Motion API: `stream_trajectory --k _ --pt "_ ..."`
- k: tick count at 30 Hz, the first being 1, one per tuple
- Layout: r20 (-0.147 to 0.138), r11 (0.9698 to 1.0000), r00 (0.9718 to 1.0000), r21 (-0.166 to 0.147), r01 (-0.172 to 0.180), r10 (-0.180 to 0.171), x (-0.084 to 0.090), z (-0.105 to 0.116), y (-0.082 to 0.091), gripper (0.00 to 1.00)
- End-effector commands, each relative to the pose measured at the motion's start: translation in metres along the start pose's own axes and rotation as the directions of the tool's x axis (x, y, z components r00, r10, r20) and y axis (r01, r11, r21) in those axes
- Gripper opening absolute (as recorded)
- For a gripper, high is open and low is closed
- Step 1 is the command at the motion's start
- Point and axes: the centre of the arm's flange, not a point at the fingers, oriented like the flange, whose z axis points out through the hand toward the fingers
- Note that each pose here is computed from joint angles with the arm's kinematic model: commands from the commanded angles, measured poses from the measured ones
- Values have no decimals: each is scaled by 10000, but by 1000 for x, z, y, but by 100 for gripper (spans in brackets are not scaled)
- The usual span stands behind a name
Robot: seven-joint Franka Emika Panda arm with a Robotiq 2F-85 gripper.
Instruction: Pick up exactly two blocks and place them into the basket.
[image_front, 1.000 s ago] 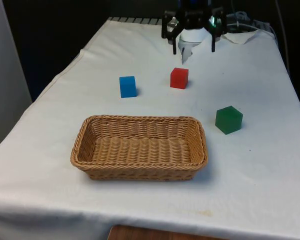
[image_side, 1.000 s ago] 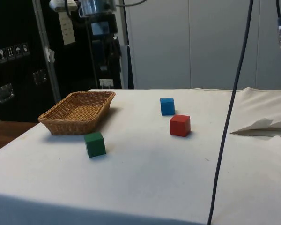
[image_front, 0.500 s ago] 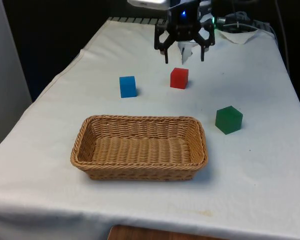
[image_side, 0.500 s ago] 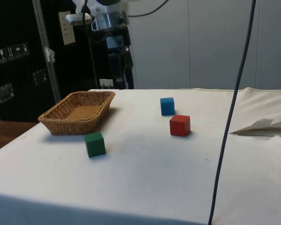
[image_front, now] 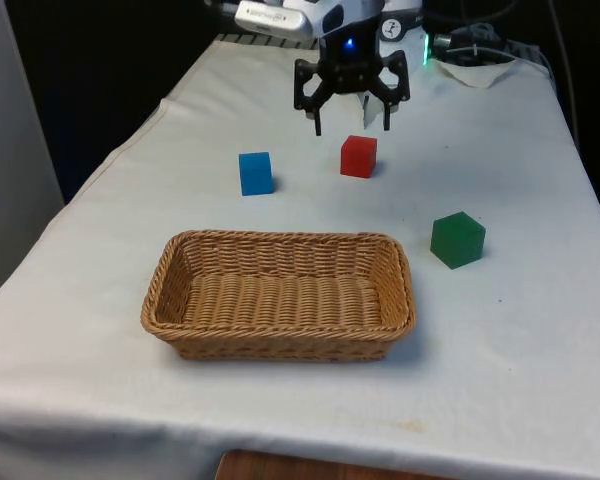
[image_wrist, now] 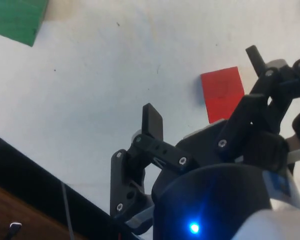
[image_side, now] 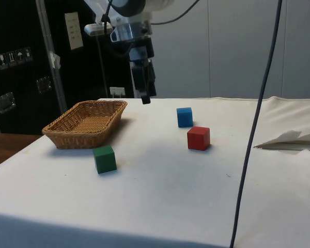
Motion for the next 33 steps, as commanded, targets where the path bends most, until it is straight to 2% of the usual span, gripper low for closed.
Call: stream_trajectory --k 1,2,3,8,9,10,17,18,20,25,26,27,28,33 --pt "-112 10000 9999 -67 -11 10 -3 -1 1 100" --pt "-5 10000 10000 19 -9 9 -1 0 0 100" --pt "-133 10000 9999 -87 -35 33 -4 2 4 100" --pt "-258 9994 9995 -277 -184 177 -10 14 18 100" --pt "-152 9996 9998 -235 -161 157 -10 12 15 100" --pt "-285 9993 9994 -317 -210 201 -10 16 21 100" --pt "-483 9969 9979 -640 -460 430 -14 30 42 100" --pt "-335 9971 9985 -616 -442 422 -14 29 39 100" --pt "-625 9957 9970 -774 -505 457 -14 32 48 100" --pt "-923 9942 9946 -923 -555 469 -15 34 57 100" --pt "-756 9941 9959 -925 -569 500 -15 35 56 100" --pt "-1030 9939 9935 -937 -578 481 -15 34 60 100" --pt "-1030 9939 9935 -937 -578 481 -15 34 60 100" --pt "-1380 9931 9892 -986 -630 491 -18 33 68 100"
